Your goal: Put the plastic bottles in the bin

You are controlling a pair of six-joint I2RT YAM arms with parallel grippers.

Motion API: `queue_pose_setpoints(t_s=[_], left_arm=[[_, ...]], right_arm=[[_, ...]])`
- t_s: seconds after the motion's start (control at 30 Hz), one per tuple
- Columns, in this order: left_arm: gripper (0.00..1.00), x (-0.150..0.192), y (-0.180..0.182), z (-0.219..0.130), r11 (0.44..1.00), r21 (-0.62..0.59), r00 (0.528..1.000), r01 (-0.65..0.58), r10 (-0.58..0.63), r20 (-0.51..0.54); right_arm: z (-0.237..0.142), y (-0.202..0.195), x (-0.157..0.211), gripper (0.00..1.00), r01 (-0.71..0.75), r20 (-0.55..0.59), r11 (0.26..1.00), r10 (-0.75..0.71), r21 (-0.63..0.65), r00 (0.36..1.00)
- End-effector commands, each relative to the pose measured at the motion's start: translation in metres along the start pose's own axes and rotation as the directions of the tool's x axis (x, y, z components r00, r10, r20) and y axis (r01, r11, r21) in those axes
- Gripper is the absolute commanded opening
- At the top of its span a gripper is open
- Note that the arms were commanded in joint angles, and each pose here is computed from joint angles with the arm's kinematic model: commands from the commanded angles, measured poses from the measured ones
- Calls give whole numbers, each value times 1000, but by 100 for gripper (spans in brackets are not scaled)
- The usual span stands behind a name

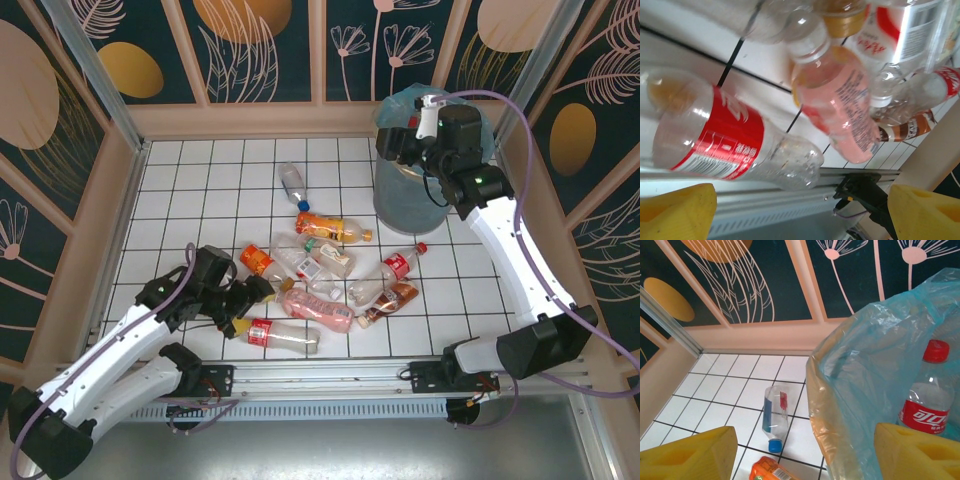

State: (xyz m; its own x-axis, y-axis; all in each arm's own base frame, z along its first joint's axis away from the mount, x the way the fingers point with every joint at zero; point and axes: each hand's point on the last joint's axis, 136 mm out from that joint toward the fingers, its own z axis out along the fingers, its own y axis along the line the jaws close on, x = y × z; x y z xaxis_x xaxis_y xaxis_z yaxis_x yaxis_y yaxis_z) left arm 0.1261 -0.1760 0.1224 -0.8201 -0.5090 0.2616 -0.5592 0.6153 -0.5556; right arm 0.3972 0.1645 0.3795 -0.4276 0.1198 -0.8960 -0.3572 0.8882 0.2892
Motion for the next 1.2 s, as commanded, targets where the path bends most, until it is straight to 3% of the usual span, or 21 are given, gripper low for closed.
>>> queue_pose_setpoints(t_s=[0.0, 0.27, 0.6, 0.87, 1.17], left_arm=[[88, 20, 26, 5, 986, -117, 987, 121, -132, -90], [90, 36, 36, 11, 952, -270, 975, 146, -185, -125], [92, 15, -5, 45, 963, -190, 977, 193, -207, -58], [93, 20, 28, 48, 927, -232, 948, 295, -314, -48], [92, 24, 53, 48, 916, -279, 948, 289, -315, -51]], right_arm=[[-8, 6, -5, 73, -8, 40, 999, 10, -40, 999], [-7, 3, 14, 73, -13, 29, 998, 15, -62, 999], [2, 0, 29, 73, -21, 3, 995, 21, -95, 1000], [2, -9, 34, 73, -32, -11, 996, 32, -85, 999], [10, -12, 45, 72, -59, -31, 994, 56, -89, 998]])
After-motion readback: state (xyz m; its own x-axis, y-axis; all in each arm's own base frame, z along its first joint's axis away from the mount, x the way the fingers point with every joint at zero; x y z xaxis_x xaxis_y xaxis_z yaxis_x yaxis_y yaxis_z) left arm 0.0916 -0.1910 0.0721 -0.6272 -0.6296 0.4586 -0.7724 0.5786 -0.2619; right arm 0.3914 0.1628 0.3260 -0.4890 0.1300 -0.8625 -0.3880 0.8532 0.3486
